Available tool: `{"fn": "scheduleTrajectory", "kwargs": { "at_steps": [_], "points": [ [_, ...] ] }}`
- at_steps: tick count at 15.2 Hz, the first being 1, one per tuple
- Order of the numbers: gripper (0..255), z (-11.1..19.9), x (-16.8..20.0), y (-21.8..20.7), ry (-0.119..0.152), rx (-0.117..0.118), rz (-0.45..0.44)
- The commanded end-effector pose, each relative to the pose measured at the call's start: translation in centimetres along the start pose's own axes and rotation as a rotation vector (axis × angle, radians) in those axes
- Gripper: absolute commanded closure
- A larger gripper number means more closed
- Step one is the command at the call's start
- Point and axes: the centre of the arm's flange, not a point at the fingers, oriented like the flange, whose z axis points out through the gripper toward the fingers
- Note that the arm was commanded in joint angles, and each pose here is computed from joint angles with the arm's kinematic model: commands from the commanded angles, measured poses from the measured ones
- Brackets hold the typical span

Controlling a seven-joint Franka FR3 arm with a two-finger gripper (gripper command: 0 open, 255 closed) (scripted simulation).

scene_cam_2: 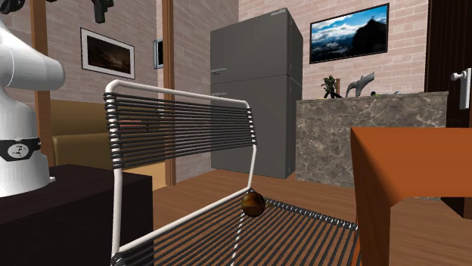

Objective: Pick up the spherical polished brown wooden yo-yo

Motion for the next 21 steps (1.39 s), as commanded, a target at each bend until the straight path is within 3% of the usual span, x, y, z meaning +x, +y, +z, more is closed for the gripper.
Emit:
{"fn": "scheduleTrajectory", "kwargs": {
  "at_steps": [1,21],
  "points": [
    [0,0.0,0.0,0.0,0.0,0.0,0.0],
    [0,20.6,17.1,-2.7,-0.068,0.195,-0.138]
  ]
}}
